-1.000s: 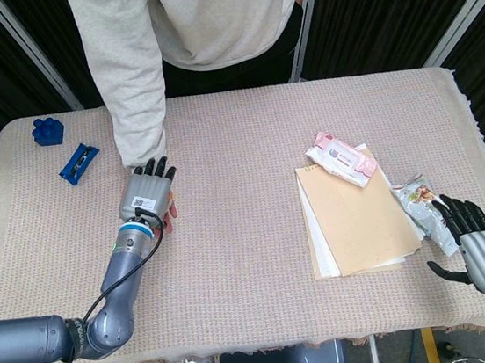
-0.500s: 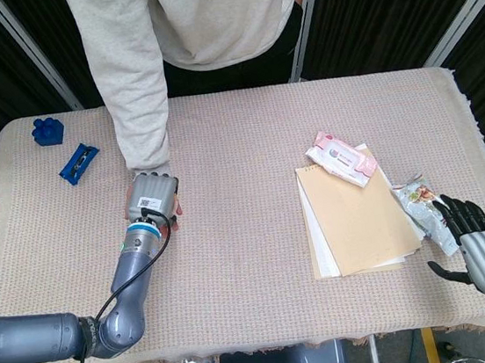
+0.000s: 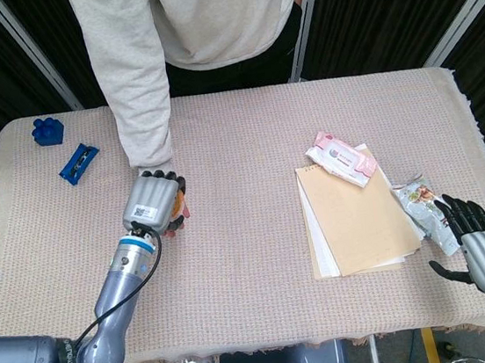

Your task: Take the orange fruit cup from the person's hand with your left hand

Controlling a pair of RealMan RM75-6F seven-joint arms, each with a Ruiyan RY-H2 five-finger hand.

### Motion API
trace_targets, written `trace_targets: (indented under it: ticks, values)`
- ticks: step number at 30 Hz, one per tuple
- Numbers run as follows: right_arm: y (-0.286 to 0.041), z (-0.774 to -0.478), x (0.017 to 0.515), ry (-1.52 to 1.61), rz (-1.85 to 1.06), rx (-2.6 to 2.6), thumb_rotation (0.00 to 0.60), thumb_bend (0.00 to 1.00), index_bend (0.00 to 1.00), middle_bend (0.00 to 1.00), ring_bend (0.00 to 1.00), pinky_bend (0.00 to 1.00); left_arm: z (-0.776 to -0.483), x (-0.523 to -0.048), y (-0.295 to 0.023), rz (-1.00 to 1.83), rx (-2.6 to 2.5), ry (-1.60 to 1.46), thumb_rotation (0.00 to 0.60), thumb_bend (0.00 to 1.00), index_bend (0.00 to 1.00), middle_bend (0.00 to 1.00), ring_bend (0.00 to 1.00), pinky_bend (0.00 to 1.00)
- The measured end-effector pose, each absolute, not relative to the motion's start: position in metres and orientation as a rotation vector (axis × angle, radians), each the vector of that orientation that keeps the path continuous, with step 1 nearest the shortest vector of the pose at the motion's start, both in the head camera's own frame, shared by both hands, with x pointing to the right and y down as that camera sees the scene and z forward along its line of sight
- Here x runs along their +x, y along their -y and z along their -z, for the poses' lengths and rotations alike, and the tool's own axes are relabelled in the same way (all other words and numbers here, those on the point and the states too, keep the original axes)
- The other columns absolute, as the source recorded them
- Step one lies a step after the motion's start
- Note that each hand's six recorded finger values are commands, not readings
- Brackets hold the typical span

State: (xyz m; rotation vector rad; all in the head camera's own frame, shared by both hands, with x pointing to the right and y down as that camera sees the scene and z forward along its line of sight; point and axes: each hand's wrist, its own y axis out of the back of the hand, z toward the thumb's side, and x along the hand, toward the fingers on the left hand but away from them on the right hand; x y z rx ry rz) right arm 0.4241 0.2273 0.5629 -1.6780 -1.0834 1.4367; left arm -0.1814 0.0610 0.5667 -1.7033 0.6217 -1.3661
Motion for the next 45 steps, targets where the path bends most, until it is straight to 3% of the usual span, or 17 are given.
trace_targets:
  ticks: [8, 15, 19, 23, 25, 26, 31, 36, 45]
  values:
    - [-0.228, -0.563, 0.422, 1.070, -1.436, -1.666, 0.600, 0.12, 0.00, 0.00, 0.00, 0.00, -0.542, -0.229, -0.096, 1.270, -1.654, -0.552, 0.600, 0.59, 0.76, 0.61, 0.55, 0.54]
    - [-0.228, -0.563, 0.420, 1.070, -1.434, -1.663, 0.600, 0.12, 0.00, 0.00, 0.00, 0.00, -0.569, -0.301, -0.154, 1.379, -1.694, -0.446, 0.600, 0.58, 0.75, 0.53, 0.49, 0.51]
    - [-0.228, -0.563, 0.420, 1.070, -1.436, -1.662, 0.600, 0.12, 0.00, 0.00, 0.00, 0.00, -0.588, -0.327, -0.163, 1.426, -1.665, -0.414, 0.600, 0.38, 0.60, 0.34, 0.39, 0.46]
    - [-0.228, -0.563, 0.421, 1.073, -1.437, -1.660, 0.600, 0.12, 0.00, 0.00, 0.00, 0.00, -0.615, -0.345, -0.176, 1.467, -1.657, -0.409, 0.600, 0.27, 0.41, 0.13, 0.23, 0.26]
    - [-0.228, -0.563, 0.421, 1.075, -1.437, -1.661, 0.600, 0.12, 0.00, 0.00, 0.00, 0.00, -0.625, -0.347, -0.181, 1.477, -1.663, -0.416, 0.600, 0.21, 0.24, 0.02, 0.06, 0.12]
    - [-0.228, -0.563, 0.421, 1.074, -1.437, -1.662, 0.600, 0.12, 0.00, 0.00, 0.00, 0.00, -0.631, -0.348, -0.184, 1.485, -1.672, -0.419, 0.600, 0.20, 0.20, 0.00, 0.02, 0.08]
    - [-0.228, -0.563, 0.421, 1.076, -1.438, -1.662, 0.600, 0.12, 0.00, 0.00, 0.00, 0.00, -0.642, -0.348, -0.188, 1.525, -1.717, -0.429, 0.600, 0.18, 0.07, 0.00, 0.00, 0.00]
    - [-0.228, -0.563, 0.421, 1.076, -1.440, -1.662, 0.600, 0.12, 0.00, 0.00, 0.00, 0.00, -0.639, -0.347, -0.186, 1.513, -1.725, -0.476, 0.600, 0.11, 0.06, 0.00, 0.00, 0.00]
    - [-0.228, -0.562, 0.422, 1.077, -1.439, -1.656, 0.600, 0.12, 0.00, 0.00, 0.00, 0.00, -0.604, -0.374, -0.187, 1.493, -1.663, -0.641, 0.600, 0.08, 0.01, 0.00, 0.00, 0.00]
